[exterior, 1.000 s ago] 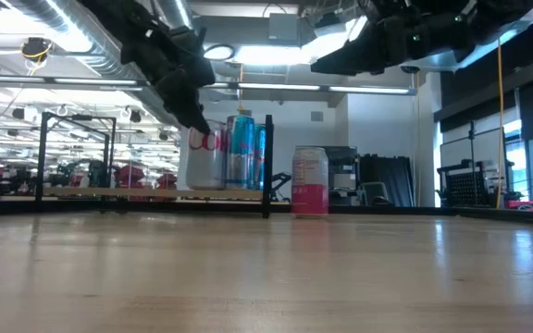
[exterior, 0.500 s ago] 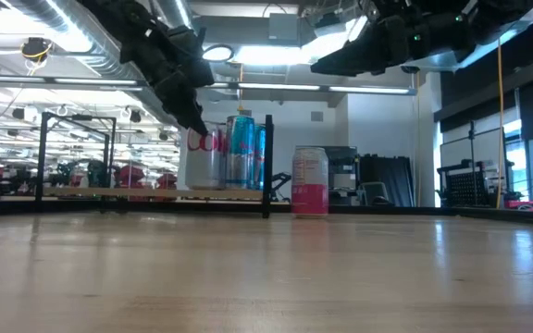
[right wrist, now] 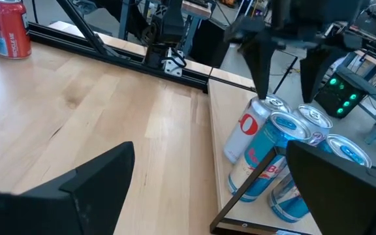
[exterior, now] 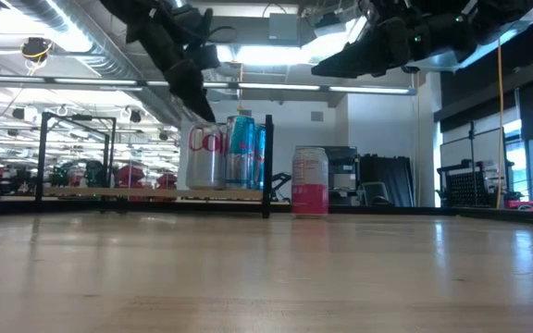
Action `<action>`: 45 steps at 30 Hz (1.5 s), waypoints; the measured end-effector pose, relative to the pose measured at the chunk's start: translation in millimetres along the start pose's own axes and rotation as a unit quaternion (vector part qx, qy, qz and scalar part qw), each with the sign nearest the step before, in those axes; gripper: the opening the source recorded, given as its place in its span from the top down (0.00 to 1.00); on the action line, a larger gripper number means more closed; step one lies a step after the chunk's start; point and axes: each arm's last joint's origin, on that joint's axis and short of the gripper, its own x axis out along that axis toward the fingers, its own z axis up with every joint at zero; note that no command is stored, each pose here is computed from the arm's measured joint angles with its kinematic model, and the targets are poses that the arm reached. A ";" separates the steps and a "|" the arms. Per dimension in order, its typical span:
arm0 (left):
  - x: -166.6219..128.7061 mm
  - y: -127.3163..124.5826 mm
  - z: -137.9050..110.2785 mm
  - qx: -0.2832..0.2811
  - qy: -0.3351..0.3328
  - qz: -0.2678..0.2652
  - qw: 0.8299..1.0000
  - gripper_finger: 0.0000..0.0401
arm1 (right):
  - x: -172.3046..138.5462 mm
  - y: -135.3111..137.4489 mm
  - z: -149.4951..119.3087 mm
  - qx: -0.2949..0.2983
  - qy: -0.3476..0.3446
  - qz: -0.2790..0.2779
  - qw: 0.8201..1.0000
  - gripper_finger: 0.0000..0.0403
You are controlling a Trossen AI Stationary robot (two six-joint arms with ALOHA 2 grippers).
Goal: Place canned beverage on shelf
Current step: Put the top pink soda can on the shelf
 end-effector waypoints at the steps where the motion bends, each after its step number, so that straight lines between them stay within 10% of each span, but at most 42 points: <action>1: -2.9 -1.2 3.4 -0.001 0.000 -0.002 1.000 0.18 | 0.0 0.0 0.0 0.000 0.000 0.000 1.000 0.04; 10: -26.3 -29.3 18.3 -0.044 -0.011 -0.031 0.998 0.18 | -0.1 -0.1 -3.0 0.001 0.021 -0.016 1.000 0.04; 17: -33.7 -78.6 -1.4 -0.059 -0.096 -0.051 0.992 0.18 | -3.5 -14.3 -12.1 0.017 0.098 -0.175 0.980 0.04; 29: -5.5 -145.9 -51.0 -0.014 -0.235 -0.085 0.968 0.18 | 3.8 -58.6 -66.7 0.134 0.131 -0.068 0.980 0.04; 45: -9.9 -163.5 -44.1 0.001 -0.285 -0.108 0.952 0.18 | 25.9 -61.3 -84.8 0.101 0.108 -0.052 0.988 0.04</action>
